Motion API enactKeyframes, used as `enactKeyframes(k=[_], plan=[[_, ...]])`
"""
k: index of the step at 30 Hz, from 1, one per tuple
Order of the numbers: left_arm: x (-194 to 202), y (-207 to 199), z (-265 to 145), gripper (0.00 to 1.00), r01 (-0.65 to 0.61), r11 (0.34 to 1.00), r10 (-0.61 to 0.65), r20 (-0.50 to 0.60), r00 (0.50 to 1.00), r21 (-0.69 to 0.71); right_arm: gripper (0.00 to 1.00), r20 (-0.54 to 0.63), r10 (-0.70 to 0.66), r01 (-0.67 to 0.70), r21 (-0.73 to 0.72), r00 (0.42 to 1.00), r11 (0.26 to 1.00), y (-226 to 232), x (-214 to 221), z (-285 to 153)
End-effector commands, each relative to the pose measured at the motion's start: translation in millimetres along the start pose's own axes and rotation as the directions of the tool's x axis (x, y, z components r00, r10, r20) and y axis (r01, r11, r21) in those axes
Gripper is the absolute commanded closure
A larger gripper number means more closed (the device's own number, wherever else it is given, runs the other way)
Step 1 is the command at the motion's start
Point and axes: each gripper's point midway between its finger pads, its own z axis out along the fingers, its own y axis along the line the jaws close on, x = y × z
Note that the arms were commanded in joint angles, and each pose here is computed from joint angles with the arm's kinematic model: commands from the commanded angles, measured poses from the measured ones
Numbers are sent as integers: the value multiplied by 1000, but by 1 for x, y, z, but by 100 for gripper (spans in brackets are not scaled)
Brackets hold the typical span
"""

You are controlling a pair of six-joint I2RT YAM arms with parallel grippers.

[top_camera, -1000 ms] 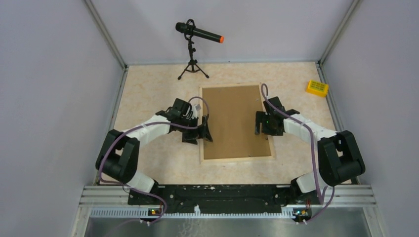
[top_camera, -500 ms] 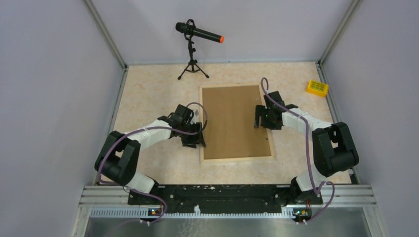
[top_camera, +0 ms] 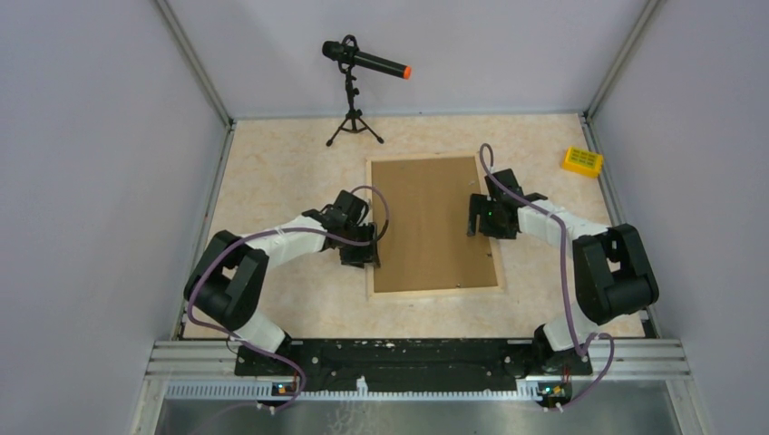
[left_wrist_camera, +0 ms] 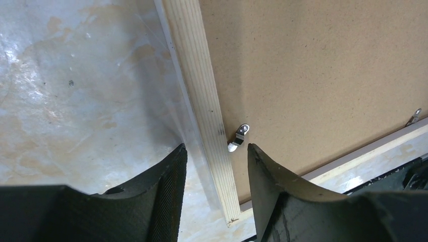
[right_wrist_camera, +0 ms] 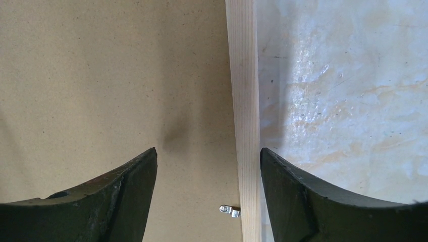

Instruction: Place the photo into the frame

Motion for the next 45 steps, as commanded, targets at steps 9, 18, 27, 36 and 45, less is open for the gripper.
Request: enactKeyframes(k=[9,18,27,36,45], plan=[[-12,10,9,51,-19,992,23,29,999,-128,29,20,11,-9,-92,1000,996,19,-6,-2],[-7,11,8,64,-25,993,28,27,999,-119,29,16,10,-9,-86,1000,996,18,-5,1],[-8,9,9,74,-26,993,29,28,999,-111,29,11,15,-14,-109,1000,994,22,-4,1],[0,-11,-14,31,-47,999,47,32,998,1,29,9,46,-45,-144,999,989,28,-1,-3],[-36,-36,-1,11,-29,991,24,36,999,134,29,-18,130,-130,-263,991,956,61,37,-17]])
